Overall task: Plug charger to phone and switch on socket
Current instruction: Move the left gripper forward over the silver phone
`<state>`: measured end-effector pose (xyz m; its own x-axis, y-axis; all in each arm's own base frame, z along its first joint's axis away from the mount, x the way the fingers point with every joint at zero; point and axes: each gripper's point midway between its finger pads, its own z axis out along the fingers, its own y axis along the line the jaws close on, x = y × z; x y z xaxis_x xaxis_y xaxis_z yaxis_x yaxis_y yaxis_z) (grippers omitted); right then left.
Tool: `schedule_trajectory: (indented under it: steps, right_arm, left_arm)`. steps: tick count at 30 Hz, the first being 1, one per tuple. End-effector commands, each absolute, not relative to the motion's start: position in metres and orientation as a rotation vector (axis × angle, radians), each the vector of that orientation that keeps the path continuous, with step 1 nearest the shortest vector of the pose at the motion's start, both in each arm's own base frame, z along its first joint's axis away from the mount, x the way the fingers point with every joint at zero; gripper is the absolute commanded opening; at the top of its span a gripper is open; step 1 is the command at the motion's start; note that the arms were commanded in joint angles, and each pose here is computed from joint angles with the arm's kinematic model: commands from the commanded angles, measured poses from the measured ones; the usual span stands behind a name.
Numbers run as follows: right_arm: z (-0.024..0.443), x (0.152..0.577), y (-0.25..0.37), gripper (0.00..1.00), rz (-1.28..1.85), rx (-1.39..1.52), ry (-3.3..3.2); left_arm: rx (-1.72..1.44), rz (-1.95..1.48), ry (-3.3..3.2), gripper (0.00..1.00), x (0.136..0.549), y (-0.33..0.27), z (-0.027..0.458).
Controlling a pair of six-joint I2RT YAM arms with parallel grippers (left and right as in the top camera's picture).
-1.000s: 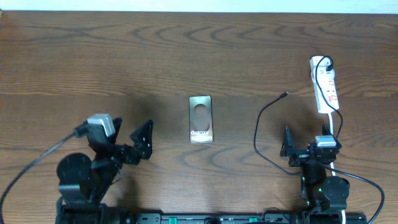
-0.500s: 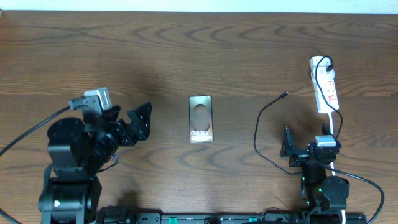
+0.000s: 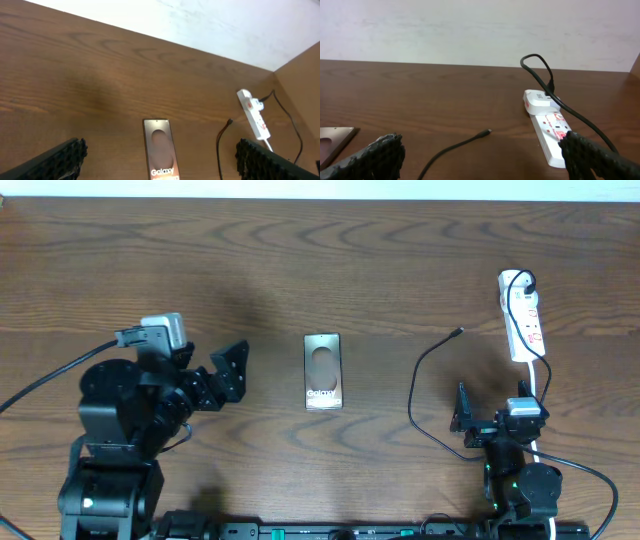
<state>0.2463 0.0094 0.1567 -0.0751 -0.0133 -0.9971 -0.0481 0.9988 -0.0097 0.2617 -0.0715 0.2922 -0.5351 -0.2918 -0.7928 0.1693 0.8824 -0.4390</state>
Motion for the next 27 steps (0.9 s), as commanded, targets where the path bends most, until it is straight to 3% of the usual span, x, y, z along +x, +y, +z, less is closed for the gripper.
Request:
schedule_trajectory:
  steps: [1,15,27]
  right_arm:
    - [0.156,0.246,0.012,0.99,0.029,-0.062,1.647]
    - [0.156,0.246,0.012,0.99,0.029,-0.062,1.647]
    - [0.156,0.246,0.012,0.99,0.029,-0.061,1.647]
  left_arm:
    - [-0.064,-0.493,2.030,0.97,0.264,-0.072,0.301]
    - [0.070,-0.280,2.242,0.97,0.292,-0.119,0.236]
    - [0.261,-0.316,2.328,0.97,0.306,-0.187,0.189]
